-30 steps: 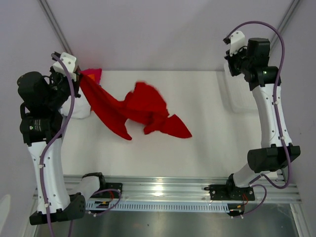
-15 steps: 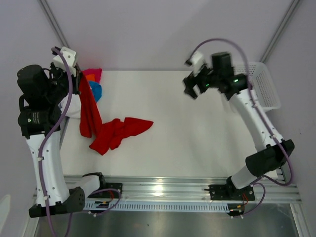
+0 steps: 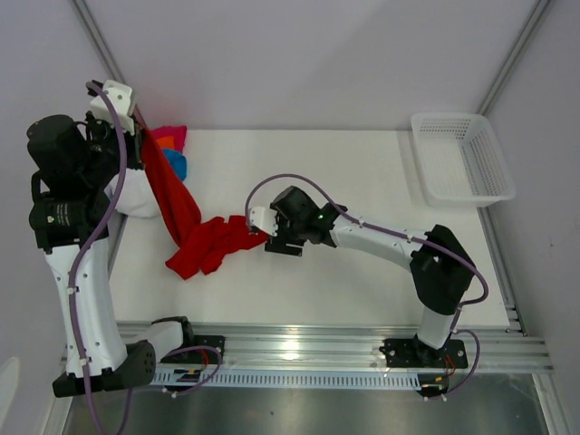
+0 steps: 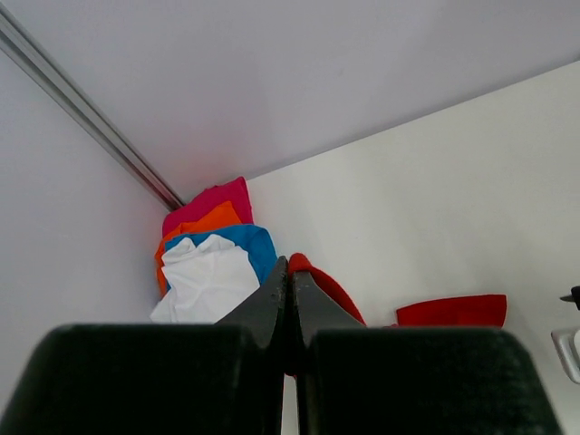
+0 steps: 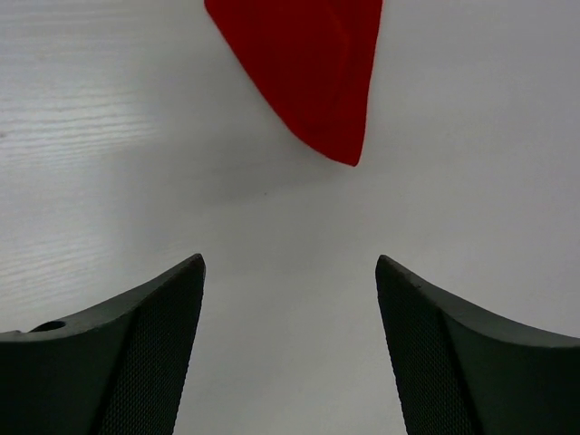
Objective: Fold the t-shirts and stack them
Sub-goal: Flatten the tshirt out
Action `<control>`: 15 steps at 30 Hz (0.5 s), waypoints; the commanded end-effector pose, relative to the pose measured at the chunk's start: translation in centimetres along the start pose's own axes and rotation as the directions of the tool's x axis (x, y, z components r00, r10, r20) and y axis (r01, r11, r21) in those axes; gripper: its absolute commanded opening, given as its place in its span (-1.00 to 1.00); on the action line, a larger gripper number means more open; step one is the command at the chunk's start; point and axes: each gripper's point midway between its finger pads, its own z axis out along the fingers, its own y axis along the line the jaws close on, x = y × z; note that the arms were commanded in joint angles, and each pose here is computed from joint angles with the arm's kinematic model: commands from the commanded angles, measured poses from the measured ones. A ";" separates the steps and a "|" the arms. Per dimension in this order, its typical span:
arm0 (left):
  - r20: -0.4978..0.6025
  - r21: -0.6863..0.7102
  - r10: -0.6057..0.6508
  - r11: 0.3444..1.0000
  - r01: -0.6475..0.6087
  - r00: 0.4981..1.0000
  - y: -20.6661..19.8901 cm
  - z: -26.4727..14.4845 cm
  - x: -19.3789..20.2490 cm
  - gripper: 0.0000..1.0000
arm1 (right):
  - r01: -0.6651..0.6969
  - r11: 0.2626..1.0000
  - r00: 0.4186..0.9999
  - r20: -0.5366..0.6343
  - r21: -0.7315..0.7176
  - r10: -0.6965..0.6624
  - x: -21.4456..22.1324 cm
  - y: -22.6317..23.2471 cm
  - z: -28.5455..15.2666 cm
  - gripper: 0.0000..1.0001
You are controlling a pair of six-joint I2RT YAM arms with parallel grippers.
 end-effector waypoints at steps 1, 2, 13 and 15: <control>0.007 -0.017 -0.036 0.999 0.036 0.999 0.3 0.1 0.0 -0.99 | 0.050 0.994 0.983 0.172 0.096 -0.066 -4.0 -2.4 0.5 0.55; -0.007 -0.013 -0.043 0.999 0.043 0.999 0.3 0.5 0.6 -0.99 | 0.063 0.994 0.972 0.222 0.092 -0.082 -5.0 -2.1 0.8 0.52; -0.045 0.075 -0.125 0.989 0.129 0.991 -1.7 3.2 4.2 -0.99 | -0.052 0.995 0.882 0.472 0.079 0.009 -19.4 -2.9 3.9 0.42; -0.054 0.076 -0.121 0.989 0.125 0.991 -1.9 3.4 5.0 -0.99 | -0.021 0.999 0.869 0.495 0.044 -0.004 -21.9 -1.2 4.2 0.47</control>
